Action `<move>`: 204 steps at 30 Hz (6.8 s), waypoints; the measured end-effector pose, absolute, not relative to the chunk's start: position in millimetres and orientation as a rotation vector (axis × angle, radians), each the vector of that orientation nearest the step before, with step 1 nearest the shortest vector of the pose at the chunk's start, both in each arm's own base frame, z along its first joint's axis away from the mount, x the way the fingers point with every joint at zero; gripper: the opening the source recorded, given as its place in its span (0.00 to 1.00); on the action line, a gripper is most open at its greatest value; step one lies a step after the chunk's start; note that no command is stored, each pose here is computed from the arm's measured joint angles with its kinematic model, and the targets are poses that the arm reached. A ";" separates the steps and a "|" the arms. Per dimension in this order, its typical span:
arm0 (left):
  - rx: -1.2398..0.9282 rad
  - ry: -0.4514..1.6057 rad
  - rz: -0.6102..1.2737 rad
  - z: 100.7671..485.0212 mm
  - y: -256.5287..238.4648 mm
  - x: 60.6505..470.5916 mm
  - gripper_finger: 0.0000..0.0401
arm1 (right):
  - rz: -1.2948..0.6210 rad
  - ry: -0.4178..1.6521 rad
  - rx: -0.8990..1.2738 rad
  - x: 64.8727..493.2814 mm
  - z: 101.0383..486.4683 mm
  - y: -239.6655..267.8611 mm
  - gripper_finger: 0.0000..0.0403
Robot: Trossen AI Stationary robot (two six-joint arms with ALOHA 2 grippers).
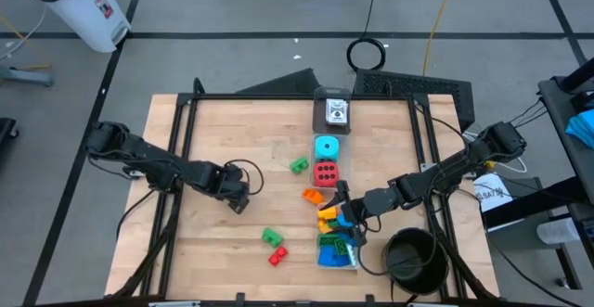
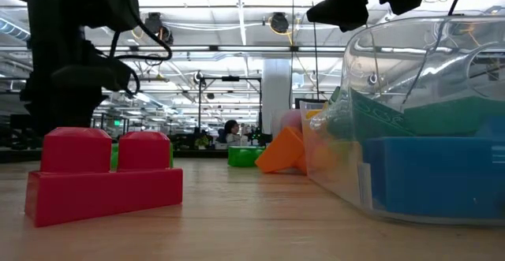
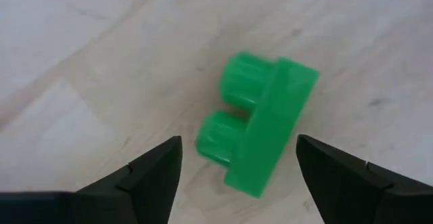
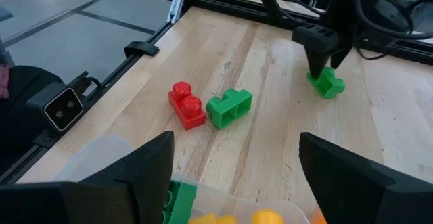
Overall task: Pick & Place Toys
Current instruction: Put the green 2 stud game piece into the bottom transparent bin
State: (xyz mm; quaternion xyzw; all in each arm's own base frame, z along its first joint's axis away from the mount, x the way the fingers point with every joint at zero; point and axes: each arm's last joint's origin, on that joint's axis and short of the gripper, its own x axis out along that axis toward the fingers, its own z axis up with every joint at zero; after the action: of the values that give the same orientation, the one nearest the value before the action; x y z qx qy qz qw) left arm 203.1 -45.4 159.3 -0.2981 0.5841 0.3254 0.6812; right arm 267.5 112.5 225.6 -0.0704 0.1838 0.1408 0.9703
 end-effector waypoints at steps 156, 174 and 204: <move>0.011 0.806 -0.245 132.1 -146.7 265.6 0.61 | 0.480 0.636 0.051 254.3 232.4 141.8 0.66; 0.015 0.833 -0.181 113.3 -146.3 270.4 0.43 | 0.476 0.635 0.048 254.4 232.4 141.6 0.65; 0.070 0.193 0.015 199.8 -122.6 295.6 0.43 | 0.100 0.055 -0.005 291.1 214.2 90.4 0.65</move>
State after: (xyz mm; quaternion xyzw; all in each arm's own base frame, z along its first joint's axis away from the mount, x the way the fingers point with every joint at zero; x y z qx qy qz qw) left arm 295.6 -122.6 199.8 0.0347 0.0963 0.0076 0.9947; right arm 291.1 90.4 214.2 -0.0023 0.0276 0.0500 0.9984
